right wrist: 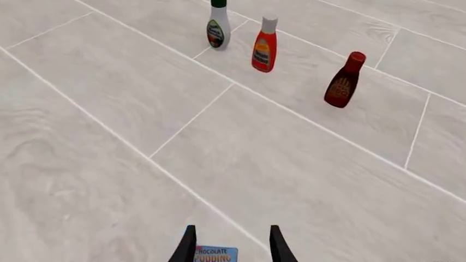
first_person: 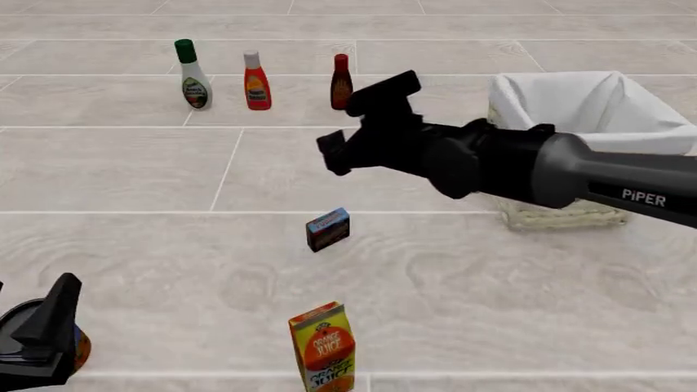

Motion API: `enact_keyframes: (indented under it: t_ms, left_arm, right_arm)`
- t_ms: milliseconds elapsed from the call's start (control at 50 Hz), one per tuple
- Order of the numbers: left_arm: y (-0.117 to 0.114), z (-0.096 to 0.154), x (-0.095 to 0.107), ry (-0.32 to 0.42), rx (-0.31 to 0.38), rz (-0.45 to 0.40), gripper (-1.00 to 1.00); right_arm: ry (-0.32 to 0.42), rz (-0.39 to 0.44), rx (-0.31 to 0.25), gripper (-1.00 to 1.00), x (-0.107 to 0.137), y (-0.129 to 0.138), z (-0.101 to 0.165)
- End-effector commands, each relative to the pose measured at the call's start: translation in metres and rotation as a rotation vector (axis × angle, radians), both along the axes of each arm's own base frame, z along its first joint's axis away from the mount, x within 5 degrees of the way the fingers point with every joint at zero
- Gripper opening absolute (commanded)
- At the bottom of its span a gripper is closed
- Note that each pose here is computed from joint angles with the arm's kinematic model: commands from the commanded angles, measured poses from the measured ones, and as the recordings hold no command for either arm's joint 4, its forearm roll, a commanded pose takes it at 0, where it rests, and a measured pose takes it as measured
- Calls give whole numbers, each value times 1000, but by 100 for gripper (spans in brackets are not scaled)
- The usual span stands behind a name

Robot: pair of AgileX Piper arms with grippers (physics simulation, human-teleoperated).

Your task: Pick the chocolate pudding and place it in the basket.

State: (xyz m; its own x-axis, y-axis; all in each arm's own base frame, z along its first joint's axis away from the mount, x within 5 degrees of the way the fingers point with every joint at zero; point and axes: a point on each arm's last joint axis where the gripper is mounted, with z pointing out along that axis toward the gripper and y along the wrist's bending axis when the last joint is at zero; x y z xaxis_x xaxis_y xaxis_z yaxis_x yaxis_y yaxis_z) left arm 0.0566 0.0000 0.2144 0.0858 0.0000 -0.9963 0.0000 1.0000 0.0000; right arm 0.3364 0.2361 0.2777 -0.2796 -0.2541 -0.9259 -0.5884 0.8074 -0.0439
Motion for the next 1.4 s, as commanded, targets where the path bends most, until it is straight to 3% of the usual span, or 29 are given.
enact_keyframes:
  t_ms: [20,380,840,1100,1180,1400]
  left_arm:
    - [0,0,0,0,0,0,100]
    - [0,0,0,0,0,0,100]
    - [0,0,0,0,0,0,100]
    - [0,0,0,0,0,0,100]
    - [0,0,0,0,0,0,100]
    - [0,0,0,0,0,0,100]
  right_arm:
    - [42,-11,-7,100,13,7,-8]
    - [122,-43,-58,100,42,11,-23]
    - [347,-97,-131,100,71,24,-41]
    - [438,-153,-125,100,80,20,-40]
    - [473,-166,-109,100,78,27,-35]
    - [521,-238,-66,100,88,16,-19]
